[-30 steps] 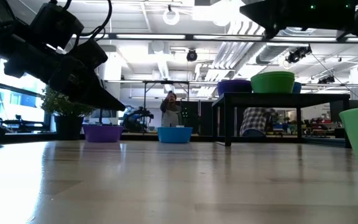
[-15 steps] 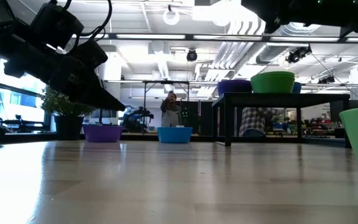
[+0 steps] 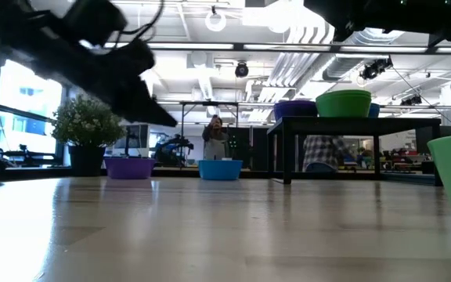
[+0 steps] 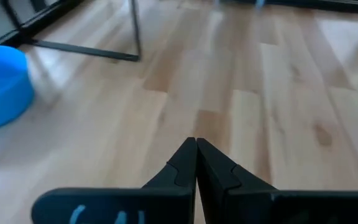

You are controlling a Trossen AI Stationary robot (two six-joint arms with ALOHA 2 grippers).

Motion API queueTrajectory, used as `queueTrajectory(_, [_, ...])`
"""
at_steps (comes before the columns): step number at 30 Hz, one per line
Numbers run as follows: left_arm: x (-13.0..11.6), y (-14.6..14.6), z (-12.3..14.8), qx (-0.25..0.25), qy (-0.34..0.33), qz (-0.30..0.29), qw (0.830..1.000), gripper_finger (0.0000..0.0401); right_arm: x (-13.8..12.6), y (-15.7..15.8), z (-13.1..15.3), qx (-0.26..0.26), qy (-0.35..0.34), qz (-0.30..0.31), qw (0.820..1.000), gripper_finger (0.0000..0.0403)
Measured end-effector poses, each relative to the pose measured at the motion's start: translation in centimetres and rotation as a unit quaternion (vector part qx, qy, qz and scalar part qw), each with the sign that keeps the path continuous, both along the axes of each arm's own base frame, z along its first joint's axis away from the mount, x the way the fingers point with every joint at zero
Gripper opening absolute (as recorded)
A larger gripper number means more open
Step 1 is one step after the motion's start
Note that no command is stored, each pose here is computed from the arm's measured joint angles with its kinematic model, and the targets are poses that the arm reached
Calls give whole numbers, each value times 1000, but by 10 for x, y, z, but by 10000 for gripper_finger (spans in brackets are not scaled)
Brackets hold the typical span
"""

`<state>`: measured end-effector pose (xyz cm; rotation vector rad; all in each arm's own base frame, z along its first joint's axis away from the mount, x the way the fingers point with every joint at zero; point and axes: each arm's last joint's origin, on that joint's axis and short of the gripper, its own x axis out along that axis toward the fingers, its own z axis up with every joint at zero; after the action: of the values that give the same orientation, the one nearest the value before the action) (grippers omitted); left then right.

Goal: Pick & Place Mini bowls
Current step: Stack the blue bowl on the other blue bowls on the shelf

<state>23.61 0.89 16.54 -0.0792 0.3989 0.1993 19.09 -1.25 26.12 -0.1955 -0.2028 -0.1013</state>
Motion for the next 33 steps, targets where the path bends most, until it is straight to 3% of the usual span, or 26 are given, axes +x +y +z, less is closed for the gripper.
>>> queueTrajectory(11, [50, 51, 53, -18, 60, 94, 994, 3, 1, 0, -5, 5, 27, 2, 1000, 1])
queueTrajectory(15, [66, 79, 51, -21, 125, 129, 984, 20, 1, 0, -5, 6, 28, 2, 1000, 3])
queueTrajectory(18, [76, 103, 58, -20, 126, 151, 980, 24, 1, 0, -5, 6, 28, 3, 1000, 2])
queueTrajectory(24, [81, 162, 56, -94, 129, 224, 962, 25, 1, 0, -5, 6, 28, 5, 1000, 2])
queueTrajectory(29, [76, 204, 59, -139, 145, 290, 936, 66, 1, 0, -5, 5, 28, 9, 1000, 1])
queueTrajectory(33, [83, 224, 51, -177, 149, 295, 927, 119, 1, 0, -5, 5, 28, 9, 1000, 2])
